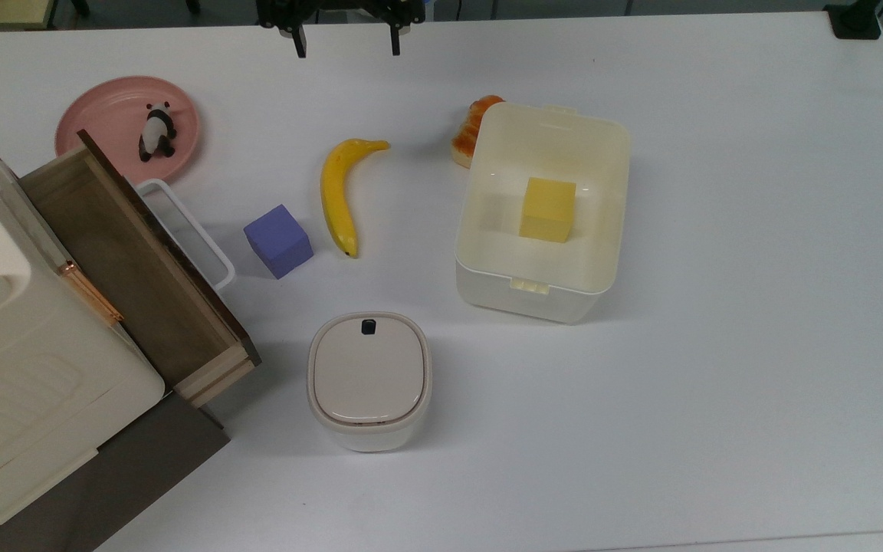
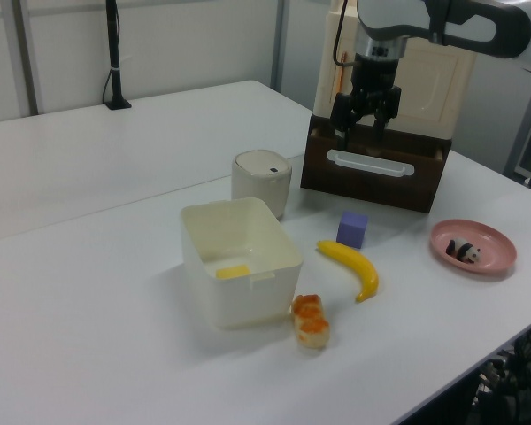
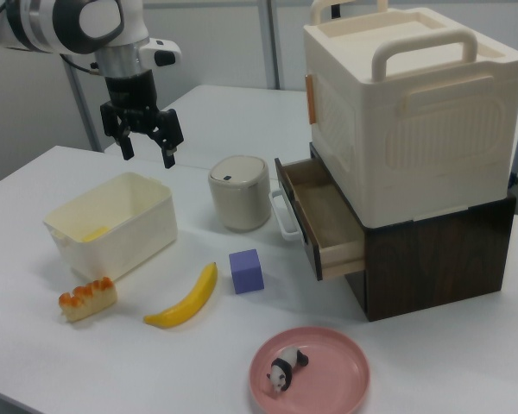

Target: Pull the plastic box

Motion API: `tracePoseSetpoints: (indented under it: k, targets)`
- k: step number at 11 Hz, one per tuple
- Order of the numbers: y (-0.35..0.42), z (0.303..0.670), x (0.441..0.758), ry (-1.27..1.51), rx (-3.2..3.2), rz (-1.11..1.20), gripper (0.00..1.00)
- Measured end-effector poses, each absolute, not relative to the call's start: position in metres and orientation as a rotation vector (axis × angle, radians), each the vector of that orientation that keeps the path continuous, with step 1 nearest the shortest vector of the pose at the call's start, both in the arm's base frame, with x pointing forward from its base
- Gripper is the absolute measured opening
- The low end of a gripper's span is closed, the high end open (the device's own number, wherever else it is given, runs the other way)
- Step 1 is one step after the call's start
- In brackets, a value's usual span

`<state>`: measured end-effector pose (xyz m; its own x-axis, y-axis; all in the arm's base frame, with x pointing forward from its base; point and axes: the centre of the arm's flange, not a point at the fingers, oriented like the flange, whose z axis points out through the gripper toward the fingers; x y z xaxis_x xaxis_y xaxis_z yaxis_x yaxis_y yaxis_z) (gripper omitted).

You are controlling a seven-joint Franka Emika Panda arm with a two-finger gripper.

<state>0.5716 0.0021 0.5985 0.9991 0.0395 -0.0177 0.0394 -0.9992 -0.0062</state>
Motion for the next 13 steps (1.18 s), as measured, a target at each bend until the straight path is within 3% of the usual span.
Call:
tracePoseSetpoints:
  k: [7, 13]
  targets:
    - [-0.023, 0.625, 0.573, 0.008, -3.138, -0.063, 1.00]
    - [-0.029, 0.626, 0.574, 0.023, -3.138, -0.065, 1.00]
